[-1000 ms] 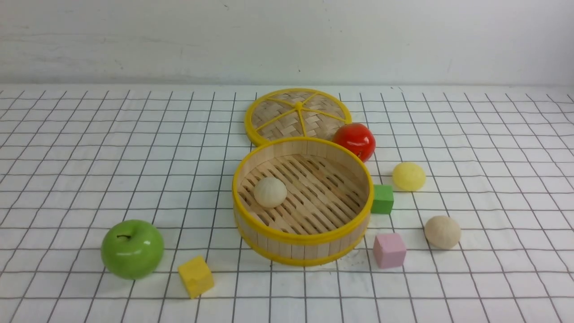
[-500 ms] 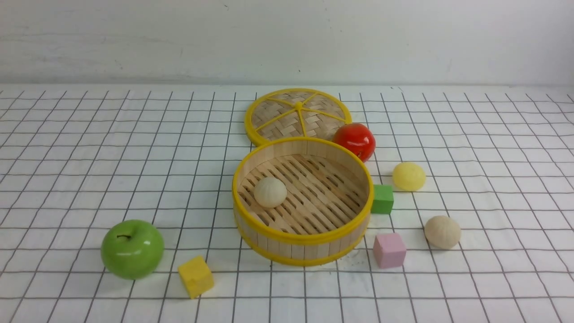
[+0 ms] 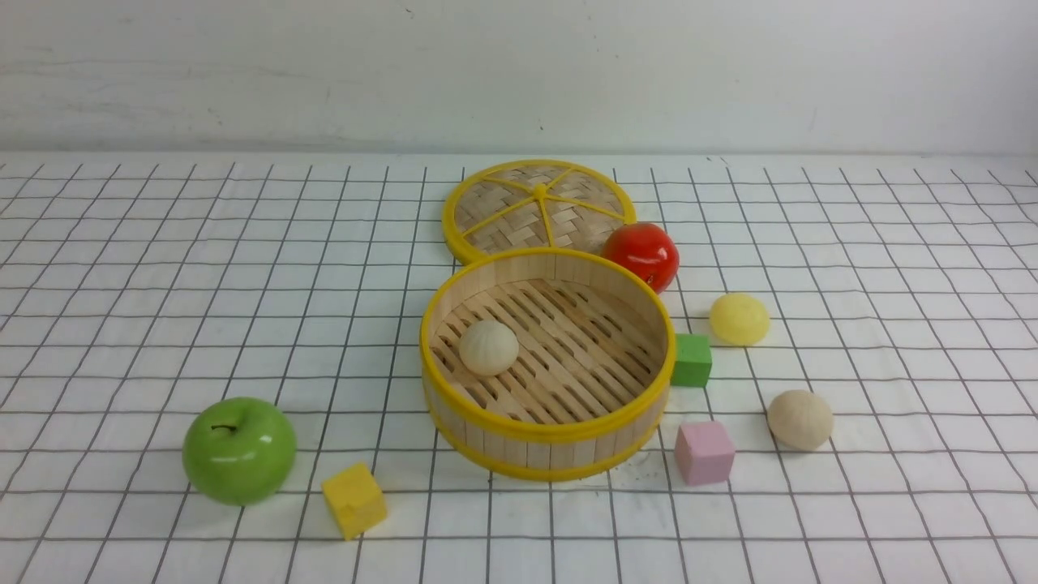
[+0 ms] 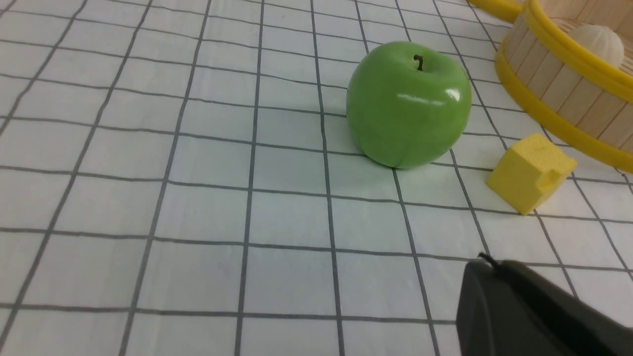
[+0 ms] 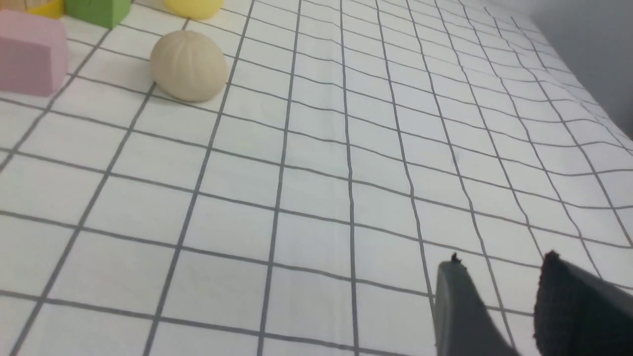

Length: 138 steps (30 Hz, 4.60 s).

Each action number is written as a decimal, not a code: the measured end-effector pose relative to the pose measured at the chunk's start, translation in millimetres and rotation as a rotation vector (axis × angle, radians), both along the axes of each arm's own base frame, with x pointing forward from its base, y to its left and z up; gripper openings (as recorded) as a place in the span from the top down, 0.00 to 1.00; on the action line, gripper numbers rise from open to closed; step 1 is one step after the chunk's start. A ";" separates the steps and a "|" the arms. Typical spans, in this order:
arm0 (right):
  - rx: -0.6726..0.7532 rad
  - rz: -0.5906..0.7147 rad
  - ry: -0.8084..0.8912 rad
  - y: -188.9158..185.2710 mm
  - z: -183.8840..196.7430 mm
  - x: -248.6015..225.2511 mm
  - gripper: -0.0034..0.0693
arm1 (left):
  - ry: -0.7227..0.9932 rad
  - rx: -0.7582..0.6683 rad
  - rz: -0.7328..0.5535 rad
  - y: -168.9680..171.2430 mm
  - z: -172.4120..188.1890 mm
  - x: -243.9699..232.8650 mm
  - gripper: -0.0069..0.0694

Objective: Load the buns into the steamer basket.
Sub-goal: Use the right arm to grab a steamed stuffed bun, then use the right arm to put the steamed stuffed bun into the steamer

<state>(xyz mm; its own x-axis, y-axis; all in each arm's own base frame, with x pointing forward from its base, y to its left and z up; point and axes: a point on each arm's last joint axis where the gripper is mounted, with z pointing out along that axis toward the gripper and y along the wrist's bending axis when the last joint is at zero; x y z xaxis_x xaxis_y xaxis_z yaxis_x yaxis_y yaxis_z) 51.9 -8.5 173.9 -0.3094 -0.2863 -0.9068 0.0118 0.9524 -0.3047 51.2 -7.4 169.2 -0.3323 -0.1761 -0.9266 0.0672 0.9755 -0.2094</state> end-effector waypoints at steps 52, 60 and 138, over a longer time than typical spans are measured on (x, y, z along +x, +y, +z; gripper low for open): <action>0.360 0.054 0.205 50.1 128.5 197.5 0.62 | 0.000 0.001 0.000 0.0 0.0 0.0 0.86; 0.338 -0.070 0.510 74.2 108.8 254.2 0.62 | 0.000 0.002 0.000 0.1 0.0 0.0 0.86; 0.293 0.433 0.546 214.3 51.1 299.2 0.32 | 0.000 0.003 0.000 0.1 0.0 0.0 0.79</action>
